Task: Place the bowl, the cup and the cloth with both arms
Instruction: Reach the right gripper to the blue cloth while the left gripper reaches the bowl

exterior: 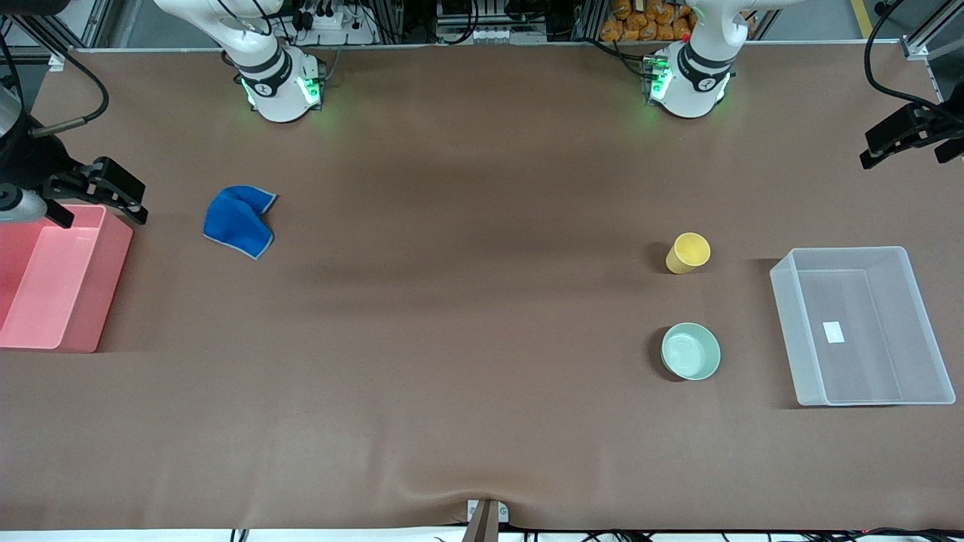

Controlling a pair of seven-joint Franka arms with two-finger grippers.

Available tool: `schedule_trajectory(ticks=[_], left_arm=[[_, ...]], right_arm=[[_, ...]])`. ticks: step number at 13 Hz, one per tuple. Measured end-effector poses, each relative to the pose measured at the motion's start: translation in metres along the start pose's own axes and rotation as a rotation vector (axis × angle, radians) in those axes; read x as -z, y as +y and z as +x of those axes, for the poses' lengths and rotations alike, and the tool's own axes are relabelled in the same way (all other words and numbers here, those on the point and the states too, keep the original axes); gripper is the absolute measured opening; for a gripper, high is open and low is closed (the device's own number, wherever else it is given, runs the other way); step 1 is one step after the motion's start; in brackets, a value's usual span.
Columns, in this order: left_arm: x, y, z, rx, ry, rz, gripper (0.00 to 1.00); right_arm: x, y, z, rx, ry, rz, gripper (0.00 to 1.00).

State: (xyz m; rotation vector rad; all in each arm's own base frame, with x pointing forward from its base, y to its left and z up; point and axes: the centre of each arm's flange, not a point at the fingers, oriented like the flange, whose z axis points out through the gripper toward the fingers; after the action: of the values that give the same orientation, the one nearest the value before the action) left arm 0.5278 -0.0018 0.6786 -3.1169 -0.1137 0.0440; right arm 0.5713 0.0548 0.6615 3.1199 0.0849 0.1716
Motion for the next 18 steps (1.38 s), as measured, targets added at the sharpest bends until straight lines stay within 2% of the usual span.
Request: schedule_trajectory(ticks=[7,10,15,18], left_arm=[[-0.004,0.001,0.0,-0.003,-0.009,0.001,1.0],[-0.026,0.007,0.007,-0.011,-0.027,0.003,1.0],[-0.134,0.03,0.023,-0.051,-0.037,0.006,1.0],[-0.21,0.038,0.02,-0.066,-0.004,0.002,1.0]], right_arm=[[-0.001,0.001,0.0,0.0,-0.001,-0.012,1.0],[-0.002,0.001,0.0,0.0,-0.006,-0.013,1.0],[-0.016,0.001,0.004,0.001,-0.035,-0.013,1.0],[-0.048,0.004,0.015,-0.001,-0.088,-0.014,1.0]])
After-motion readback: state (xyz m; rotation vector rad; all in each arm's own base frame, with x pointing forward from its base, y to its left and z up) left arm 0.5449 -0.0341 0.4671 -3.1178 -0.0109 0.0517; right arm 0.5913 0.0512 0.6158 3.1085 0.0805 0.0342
